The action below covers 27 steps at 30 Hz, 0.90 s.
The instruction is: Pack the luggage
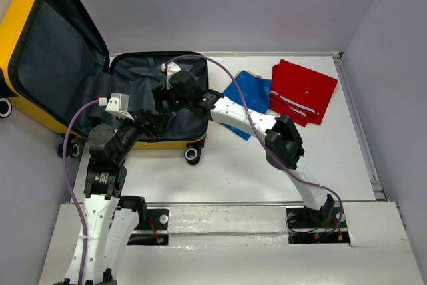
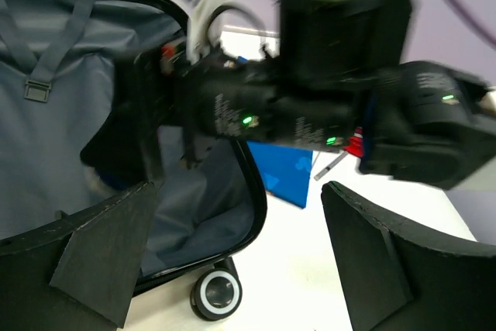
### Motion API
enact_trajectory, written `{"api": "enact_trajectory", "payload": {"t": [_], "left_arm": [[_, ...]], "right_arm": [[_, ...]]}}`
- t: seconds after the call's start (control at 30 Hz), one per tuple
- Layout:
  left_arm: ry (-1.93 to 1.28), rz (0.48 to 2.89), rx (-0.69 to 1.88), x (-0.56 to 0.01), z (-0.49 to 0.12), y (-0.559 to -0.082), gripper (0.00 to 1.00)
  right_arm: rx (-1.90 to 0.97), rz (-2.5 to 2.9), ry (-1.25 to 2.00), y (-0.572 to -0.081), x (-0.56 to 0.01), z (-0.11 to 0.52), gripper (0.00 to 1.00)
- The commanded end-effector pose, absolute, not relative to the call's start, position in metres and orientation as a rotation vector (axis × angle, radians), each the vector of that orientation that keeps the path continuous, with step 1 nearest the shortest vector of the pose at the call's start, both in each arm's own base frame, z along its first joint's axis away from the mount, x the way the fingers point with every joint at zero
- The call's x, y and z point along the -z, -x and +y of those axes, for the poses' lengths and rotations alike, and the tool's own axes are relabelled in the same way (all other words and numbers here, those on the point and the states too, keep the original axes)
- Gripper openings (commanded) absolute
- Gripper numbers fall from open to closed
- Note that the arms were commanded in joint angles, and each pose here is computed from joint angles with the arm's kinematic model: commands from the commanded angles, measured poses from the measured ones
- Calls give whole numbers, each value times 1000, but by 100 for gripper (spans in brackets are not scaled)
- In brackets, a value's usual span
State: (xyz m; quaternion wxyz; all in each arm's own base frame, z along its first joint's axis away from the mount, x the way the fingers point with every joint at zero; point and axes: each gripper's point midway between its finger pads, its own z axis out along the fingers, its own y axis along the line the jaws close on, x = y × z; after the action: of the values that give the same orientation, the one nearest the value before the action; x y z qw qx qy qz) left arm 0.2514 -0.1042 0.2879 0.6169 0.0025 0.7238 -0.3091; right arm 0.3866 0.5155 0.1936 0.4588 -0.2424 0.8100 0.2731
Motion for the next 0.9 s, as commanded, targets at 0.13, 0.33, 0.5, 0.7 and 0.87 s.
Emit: {"api": "enact_trajectory", "payload": {"t": [0.13,0.33,0.5,0.7,0.87], "left_arm": [[-14,1609,687,-312,-101,-248,99],[-13,1608,688,-312,-101,-247,99],[-29,1610,714,-311,-106,-246,99],[-36,1612,721,-310,-108,-246,99],[-36,1615,722,-309,-108,-247,99]], "right_arm": [[-761,1910,512,-399,-267,485,93],[-660,1918,254,-395,-278,354,56],[-324,2146,-148,-384,-162,178,23],[-92,2203,-453,-354,-102,64,48],[-40,2275,-488,-361,-73,51,57]]}}
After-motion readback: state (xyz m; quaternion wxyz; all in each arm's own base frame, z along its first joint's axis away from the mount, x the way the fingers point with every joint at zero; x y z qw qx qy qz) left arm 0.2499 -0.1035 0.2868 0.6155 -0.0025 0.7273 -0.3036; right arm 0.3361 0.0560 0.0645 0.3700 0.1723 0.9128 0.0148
